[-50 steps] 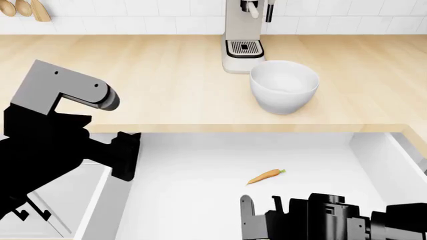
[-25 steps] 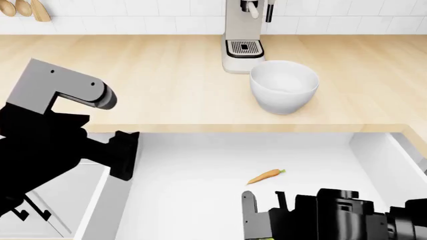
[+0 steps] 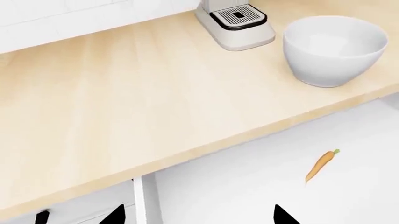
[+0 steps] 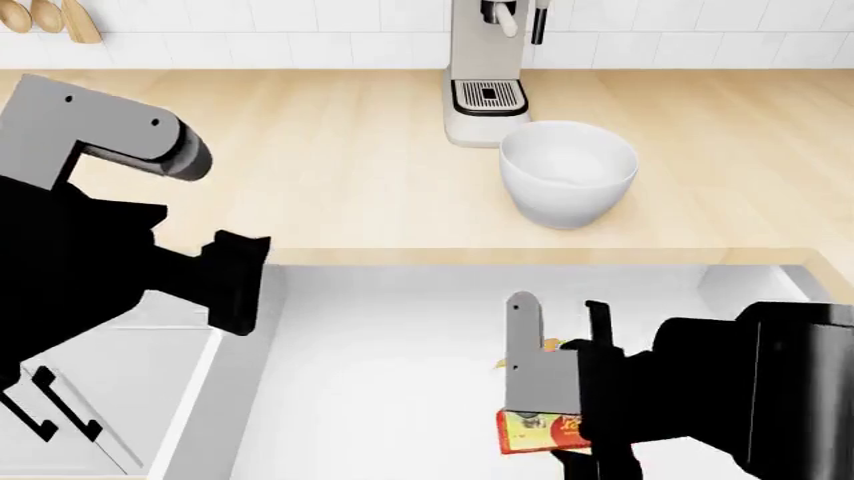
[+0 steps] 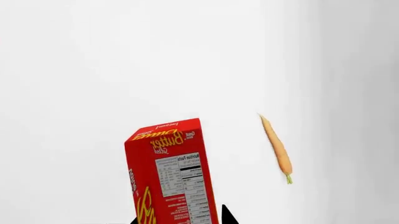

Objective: Place the bar in the bowl and close the drawer.

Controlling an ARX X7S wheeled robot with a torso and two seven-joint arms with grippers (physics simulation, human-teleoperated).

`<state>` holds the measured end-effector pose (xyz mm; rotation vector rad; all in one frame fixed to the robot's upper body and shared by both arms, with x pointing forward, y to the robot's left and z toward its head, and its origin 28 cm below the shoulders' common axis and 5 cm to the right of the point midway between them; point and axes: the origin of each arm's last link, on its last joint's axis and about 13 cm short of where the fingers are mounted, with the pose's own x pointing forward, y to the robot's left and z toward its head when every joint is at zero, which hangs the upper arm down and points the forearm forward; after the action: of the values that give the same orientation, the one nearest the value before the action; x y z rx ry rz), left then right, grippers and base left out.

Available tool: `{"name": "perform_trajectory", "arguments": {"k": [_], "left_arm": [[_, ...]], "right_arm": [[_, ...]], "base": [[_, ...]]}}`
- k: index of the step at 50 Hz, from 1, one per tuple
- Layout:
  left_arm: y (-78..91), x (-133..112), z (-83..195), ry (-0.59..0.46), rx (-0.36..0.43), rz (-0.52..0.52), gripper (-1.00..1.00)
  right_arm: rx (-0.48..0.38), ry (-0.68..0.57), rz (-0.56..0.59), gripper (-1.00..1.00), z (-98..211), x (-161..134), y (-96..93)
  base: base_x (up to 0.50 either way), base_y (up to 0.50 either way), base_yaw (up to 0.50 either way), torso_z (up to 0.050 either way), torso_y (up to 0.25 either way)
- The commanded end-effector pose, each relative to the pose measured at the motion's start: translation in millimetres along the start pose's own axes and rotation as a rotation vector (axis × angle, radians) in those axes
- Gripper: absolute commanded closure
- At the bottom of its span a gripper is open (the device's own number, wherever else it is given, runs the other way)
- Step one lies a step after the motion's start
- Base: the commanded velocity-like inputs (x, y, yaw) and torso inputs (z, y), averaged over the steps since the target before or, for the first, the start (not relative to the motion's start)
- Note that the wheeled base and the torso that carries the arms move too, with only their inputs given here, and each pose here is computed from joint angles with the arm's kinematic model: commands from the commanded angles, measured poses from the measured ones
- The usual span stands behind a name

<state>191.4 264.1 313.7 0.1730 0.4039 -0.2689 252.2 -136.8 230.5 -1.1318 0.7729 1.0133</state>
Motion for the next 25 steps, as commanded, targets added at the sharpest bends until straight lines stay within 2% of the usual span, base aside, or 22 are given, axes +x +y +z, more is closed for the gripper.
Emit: {"name": "perform_trajectory", "arguments": {"k": [1,8,15,25], "left_arm": [[8.9,-7,31,-0.047,-0.03,0.01,-1.0],[14.7,-3,60,-0.077,-0.039,0.036,-1.0],[19.0,8,89,-0.103,-0.04,0.081,-1.0],[33.2,28,127,-0.139,-0.099,0.155,-1.0]], "right_arm": [[0.011,-0.053,-0.167,1.0,16,-62,-11.6],[0.066,-0.086,-0.266,1.0,26,-89,-31.5],[0.139,-0.136,-0.387,1.0,34,-109,-59.4],[0.271,-0.213,-0.572,1.0,48,-133,-97.6]], "base": [[0.0,0.0,0.0,0.0,0.0],[0.0,0.0,0.0,0.0,0.001],[0.0,0.0,0.0,0.0,0.0],[0.0,0.0,0.0,0.0,0.0]]}}
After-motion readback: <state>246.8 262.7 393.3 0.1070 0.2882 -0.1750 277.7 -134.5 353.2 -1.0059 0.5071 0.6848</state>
